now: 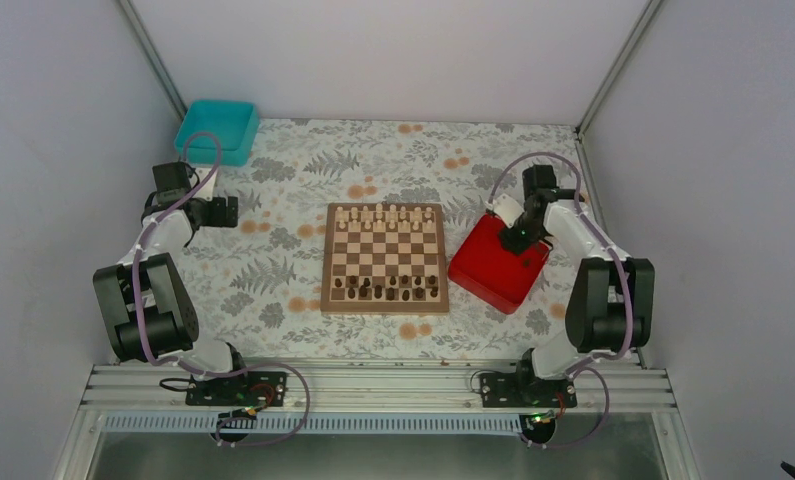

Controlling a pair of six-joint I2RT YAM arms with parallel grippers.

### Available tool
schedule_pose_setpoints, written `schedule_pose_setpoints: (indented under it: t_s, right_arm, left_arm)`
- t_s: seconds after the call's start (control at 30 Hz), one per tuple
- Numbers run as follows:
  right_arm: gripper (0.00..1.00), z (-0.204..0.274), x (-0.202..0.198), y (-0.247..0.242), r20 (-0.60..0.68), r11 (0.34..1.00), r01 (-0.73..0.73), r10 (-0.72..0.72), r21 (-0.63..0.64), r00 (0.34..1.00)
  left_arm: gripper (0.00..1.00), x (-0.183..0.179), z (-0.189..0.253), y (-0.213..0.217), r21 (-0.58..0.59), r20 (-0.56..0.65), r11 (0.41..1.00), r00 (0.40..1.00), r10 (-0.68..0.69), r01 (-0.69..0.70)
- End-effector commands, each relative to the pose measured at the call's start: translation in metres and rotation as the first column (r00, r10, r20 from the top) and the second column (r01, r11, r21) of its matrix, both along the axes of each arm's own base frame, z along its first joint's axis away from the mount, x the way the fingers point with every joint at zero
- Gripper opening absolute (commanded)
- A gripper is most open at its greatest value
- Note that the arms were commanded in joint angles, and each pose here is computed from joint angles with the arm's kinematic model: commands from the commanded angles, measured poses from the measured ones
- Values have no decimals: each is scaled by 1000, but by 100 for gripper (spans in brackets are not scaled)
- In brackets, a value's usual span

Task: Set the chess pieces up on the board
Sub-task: Pick up the chess piece from the storage box.

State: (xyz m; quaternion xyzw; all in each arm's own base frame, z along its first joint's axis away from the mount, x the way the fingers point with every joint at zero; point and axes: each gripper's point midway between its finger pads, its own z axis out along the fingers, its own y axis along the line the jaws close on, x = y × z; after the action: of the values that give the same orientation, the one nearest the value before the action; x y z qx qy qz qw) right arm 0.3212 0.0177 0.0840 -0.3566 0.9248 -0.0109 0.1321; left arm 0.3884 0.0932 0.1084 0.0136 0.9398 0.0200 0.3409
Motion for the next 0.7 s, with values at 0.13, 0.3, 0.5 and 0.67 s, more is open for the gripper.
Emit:
schedule_pose_setpoints:
  t_s: [0.13, 0.3, 0.5, 0.67]
  right_arm:
    - [42, -18, 33, -16, 45, 996, 72, -70, -44, 997]
    - [42, -29, 35, -16, 26, 996, 77, -76, -42, 997]
    - [42, -40, 29, -17, -7, 996, 76, -76, -49, 997]
    - [43, -44, 28, -20, 3, 995, 77, -77, -68, 997]
  left_arm:
    - [100, -1, 7, 2, -5, 28, 1000, 1000, 2, -2]
    - [100, -1, 7, 5, -1, 26, 1000, 1000, 12, -12]
    - [100, -1, 6, 5, -5, 24, 1000, 1000, 13, -13]
    - [100, -1, 6, 6, -6, 24, 1000, 1000, 13, -13]
